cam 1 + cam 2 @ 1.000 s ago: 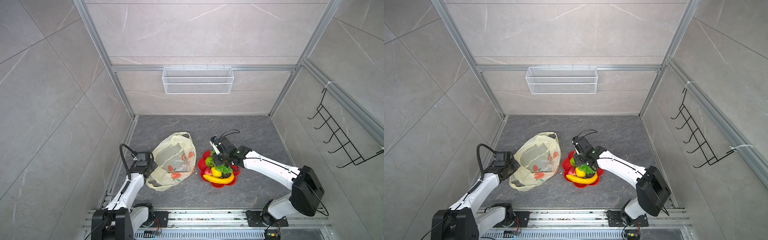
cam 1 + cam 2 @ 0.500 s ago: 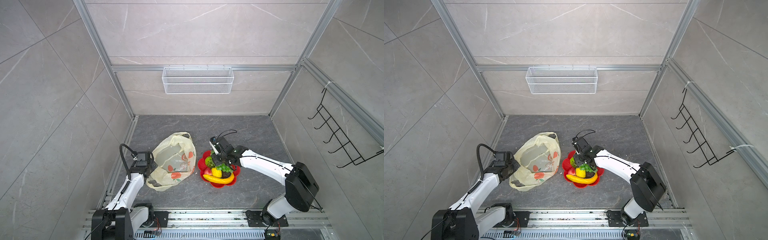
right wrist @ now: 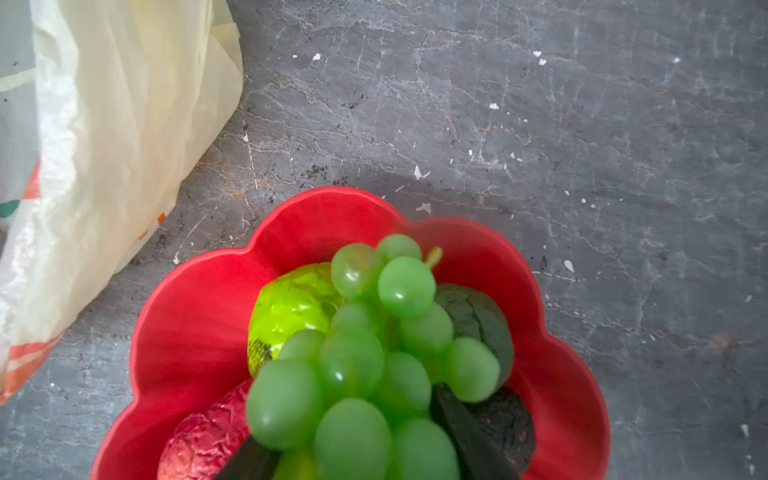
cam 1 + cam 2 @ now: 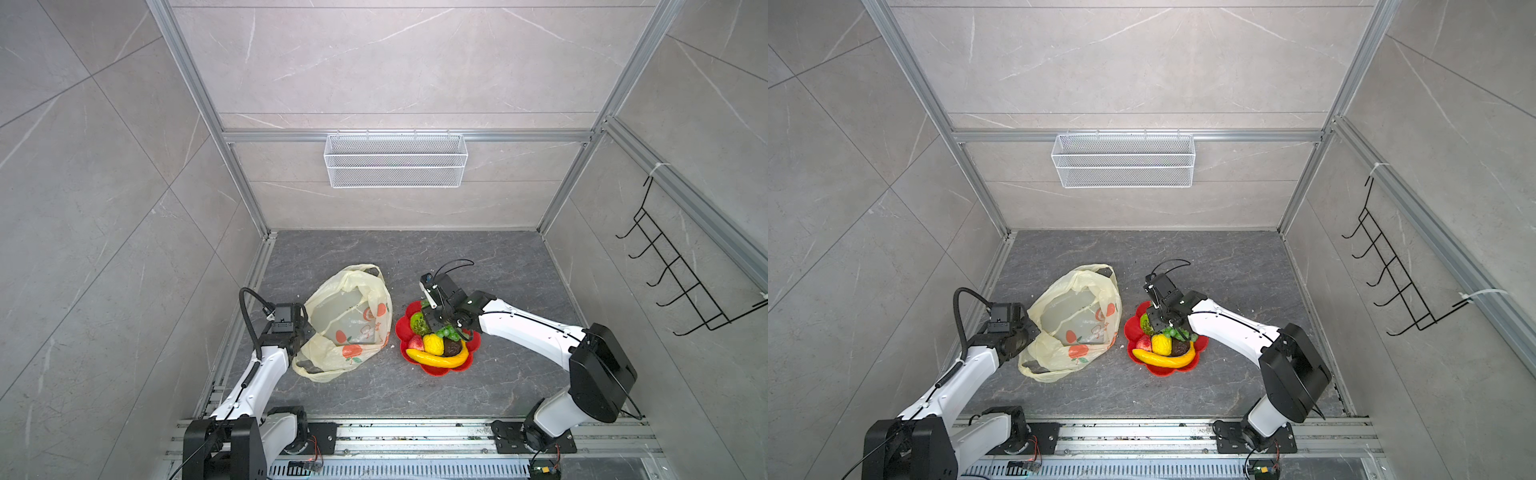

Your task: Take the fake fruits out of the plastic bag

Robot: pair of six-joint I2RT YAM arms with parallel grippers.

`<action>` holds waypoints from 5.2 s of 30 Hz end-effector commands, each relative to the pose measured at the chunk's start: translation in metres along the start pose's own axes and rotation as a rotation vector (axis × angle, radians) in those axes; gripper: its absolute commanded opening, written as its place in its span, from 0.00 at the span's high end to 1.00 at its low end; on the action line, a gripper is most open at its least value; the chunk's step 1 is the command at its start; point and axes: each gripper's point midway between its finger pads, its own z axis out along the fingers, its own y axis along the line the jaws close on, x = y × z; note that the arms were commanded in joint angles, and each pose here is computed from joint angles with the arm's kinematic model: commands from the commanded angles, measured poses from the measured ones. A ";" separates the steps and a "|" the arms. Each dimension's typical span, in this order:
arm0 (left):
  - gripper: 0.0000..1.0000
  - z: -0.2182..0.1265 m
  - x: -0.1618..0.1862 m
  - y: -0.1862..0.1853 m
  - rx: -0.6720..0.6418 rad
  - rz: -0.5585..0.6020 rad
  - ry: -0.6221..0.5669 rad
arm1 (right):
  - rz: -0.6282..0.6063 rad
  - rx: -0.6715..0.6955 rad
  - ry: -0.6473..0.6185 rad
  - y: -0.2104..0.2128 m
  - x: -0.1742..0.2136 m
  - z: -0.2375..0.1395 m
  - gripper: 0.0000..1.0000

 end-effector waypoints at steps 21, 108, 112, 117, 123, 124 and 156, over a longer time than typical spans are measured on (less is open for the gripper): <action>1.00 0.005 -0.003 -0.007 0.020 0.017 0.011 | 0.073 0.082 -0.086 -0.020 -0.016 -0.033 0.14; 0.18 -0.046 0.054 -0.149 0.474 0.382 0.018 | 1.308 -0.375 -0.259 -0.085 0.092 -0.012 0.16; 0.19 -0.044 0.054 -0.142 0.447 0.389 0.007 | 1.293 -0.392 -0.264 -0.074 0.084 -0.007 0.23; 0.19 -0.040 0.055 -0.134 0.418 0.391 0.001 | 1.287 -0.403 -0.273 -0.066 0.076 -0.003 0.26; 0.19 -0.036 0.054 -0.121 0.371 0.391 -0.011 | 1.257 -0.424 -0.276 -0.050 0.059 0.003 0.30; 0.19 -0.036 0.053 -0.119 0.363 0.387 -0.017 | 1.251 -0.425 -0.273 -0.048 0.056 0.005 0.31; 0.14 -0.054 0.039 -0.098 0.373 0.417 -0.136 | 1.202 -0.495 -0.234 0.003 0.000 0.049 0.29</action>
